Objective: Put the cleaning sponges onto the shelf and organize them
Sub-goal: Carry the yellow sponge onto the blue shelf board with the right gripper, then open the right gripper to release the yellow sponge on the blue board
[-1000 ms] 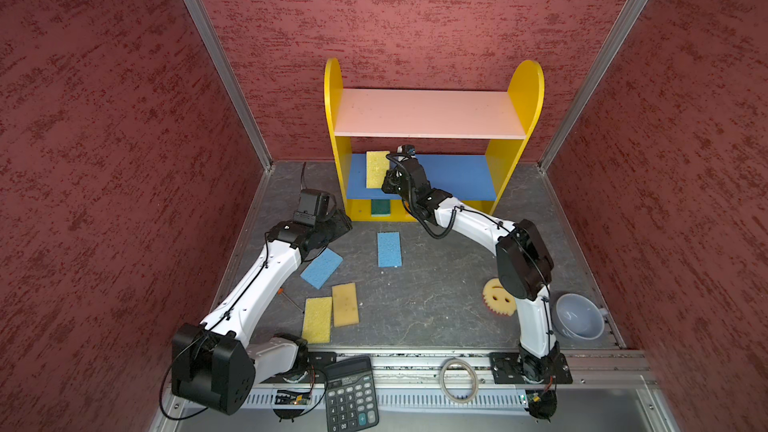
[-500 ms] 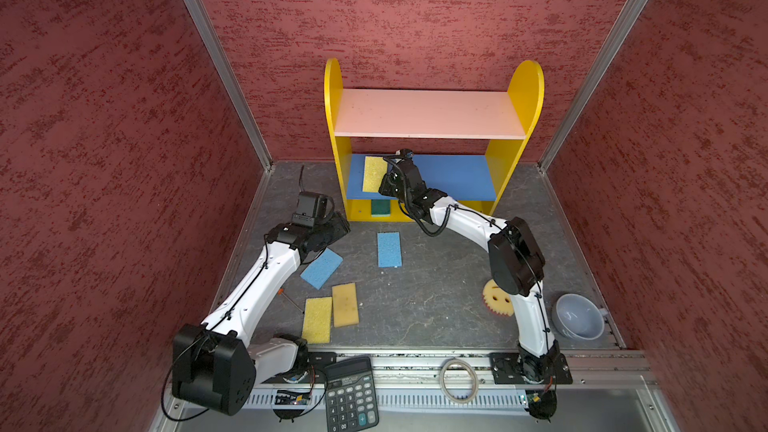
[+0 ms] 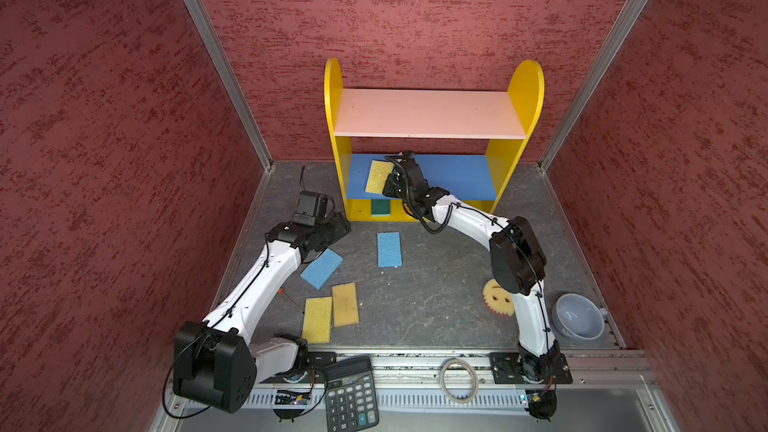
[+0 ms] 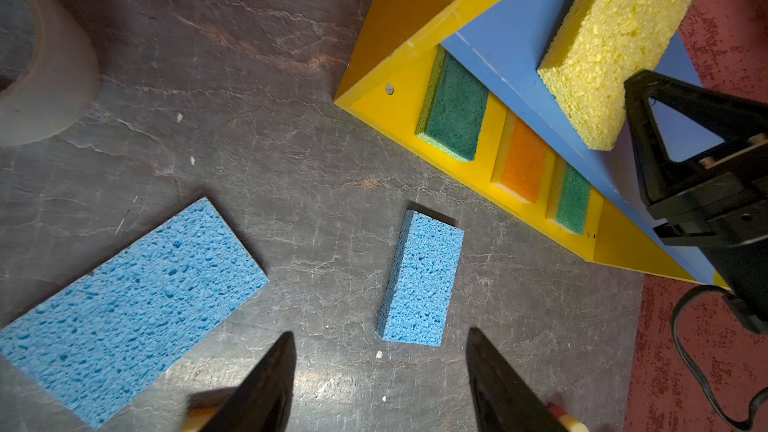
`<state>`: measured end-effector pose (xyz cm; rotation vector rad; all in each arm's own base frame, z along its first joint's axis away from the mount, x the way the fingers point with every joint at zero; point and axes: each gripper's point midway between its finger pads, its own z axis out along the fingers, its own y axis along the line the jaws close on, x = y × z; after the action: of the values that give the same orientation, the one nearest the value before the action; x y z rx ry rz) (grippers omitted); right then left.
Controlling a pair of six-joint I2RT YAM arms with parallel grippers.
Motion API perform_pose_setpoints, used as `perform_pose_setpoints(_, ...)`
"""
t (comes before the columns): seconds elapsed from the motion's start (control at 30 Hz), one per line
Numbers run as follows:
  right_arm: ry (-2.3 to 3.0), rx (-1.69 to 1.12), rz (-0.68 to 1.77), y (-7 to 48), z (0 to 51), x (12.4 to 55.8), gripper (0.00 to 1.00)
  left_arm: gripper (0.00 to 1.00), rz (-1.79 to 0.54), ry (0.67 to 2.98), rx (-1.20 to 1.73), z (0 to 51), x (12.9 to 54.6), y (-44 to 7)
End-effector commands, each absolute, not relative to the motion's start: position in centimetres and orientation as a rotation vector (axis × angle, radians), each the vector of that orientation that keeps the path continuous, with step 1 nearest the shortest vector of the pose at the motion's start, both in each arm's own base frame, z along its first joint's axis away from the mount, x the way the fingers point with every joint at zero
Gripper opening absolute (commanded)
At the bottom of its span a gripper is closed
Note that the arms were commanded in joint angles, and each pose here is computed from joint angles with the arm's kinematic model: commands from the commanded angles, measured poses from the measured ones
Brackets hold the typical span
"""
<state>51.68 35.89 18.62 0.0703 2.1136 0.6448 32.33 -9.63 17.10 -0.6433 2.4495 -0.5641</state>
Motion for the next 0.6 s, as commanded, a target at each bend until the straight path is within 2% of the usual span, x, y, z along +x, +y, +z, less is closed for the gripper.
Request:
perform_pose_setpoints(0.0, 2.051, 0.019, 0.667, 35.7, 22.3, 51.9, 0.0, 0.65, -0.581, 2.428, -0.636, 17.7, 32.3, -9.8)
perform_pose_setpoints(0.07, 2.049, 0.01, 0.65, 35.6, 22.0, 52.0, 0.0, 0.65, -0.578, 2.433, -0.638, 17.6, 32.3, -9.8)
perform_pose_setpoints(0.47, 2.035, -0.113, 0.634, 36.2, 21.7, 52.9, 0.19, 0.66, -0.567, 2.45, -0.632, 17.0, 32.7, -10.2)
perform_pose_setpoints(0.57, 2.029, -0.132, 0.612, 35.8, 22.2, 52.9, 0.21, 0.66, -0.56, 2.457, -0.633, 16.9, 32.9, -10.2)
